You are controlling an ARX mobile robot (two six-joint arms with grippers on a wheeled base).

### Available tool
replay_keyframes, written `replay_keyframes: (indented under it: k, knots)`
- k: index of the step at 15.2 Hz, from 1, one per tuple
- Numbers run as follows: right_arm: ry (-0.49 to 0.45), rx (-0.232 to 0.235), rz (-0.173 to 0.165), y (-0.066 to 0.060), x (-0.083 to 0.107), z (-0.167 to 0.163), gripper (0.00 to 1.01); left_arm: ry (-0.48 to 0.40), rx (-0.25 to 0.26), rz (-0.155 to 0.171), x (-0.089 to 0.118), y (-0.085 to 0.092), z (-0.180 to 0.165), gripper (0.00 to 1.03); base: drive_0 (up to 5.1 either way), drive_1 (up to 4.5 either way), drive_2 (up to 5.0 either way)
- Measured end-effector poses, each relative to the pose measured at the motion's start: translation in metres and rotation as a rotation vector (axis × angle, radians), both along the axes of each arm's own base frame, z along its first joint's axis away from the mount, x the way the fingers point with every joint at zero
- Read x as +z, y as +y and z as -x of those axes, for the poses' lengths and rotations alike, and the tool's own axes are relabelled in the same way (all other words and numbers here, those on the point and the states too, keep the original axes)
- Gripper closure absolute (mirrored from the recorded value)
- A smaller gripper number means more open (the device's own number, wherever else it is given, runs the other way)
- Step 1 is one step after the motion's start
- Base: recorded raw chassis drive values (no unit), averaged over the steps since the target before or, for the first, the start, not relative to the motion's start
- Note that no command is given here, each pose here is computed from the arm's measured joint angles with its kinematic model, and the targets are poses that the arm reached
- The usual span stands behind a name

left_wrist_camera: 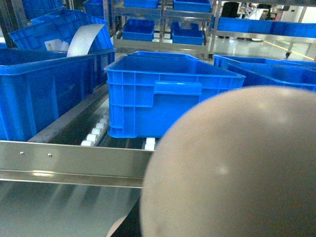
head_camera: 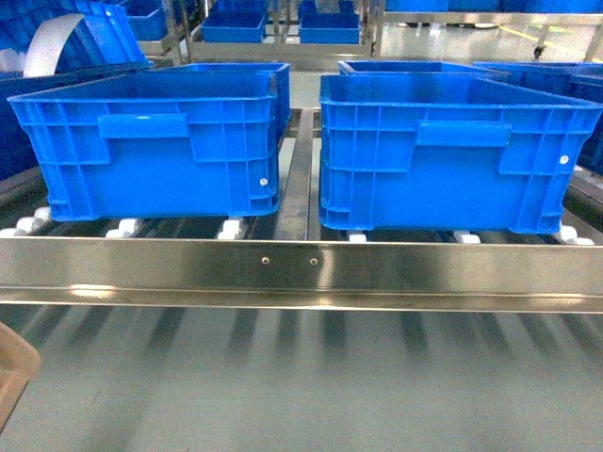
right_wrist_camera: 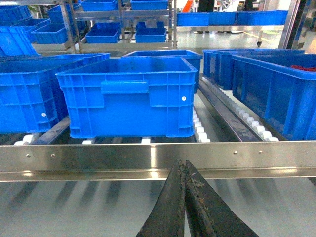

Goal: Place part in tray to right shelf

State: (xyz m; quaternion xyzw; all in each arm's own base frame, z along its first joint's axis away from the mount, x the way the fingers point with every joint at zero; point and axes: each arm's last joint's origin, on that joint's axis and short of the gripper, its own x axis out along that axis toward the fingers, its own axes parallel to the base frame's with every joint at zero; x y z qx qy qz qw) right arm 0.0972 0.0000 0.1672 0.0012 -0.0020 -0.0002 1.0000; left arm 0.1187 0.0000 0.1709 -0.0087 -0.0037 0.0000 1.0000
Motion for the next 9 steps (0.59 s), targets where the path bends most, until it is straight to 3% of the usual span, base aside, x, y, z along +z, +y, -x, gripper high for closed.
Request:
replay_keyframes:
  k: [8, 9]
  knots:
    - [0.0, 0.0, 0.0, 0.0, 0.0, 0.0, 0.99, 0.0, 0.0, 0.0, -0.001, 0.0, 0.011, 0.89, 0.0, 0.0, 0.0]
    - [0.001, 0.0, 0.0, 0.0, 0.0, 0.0, 0.99, 0.047, -0.003, -0.002, -0.006, 0.0, 0.018, 0.89, 0.0, 0.0, 0.0]
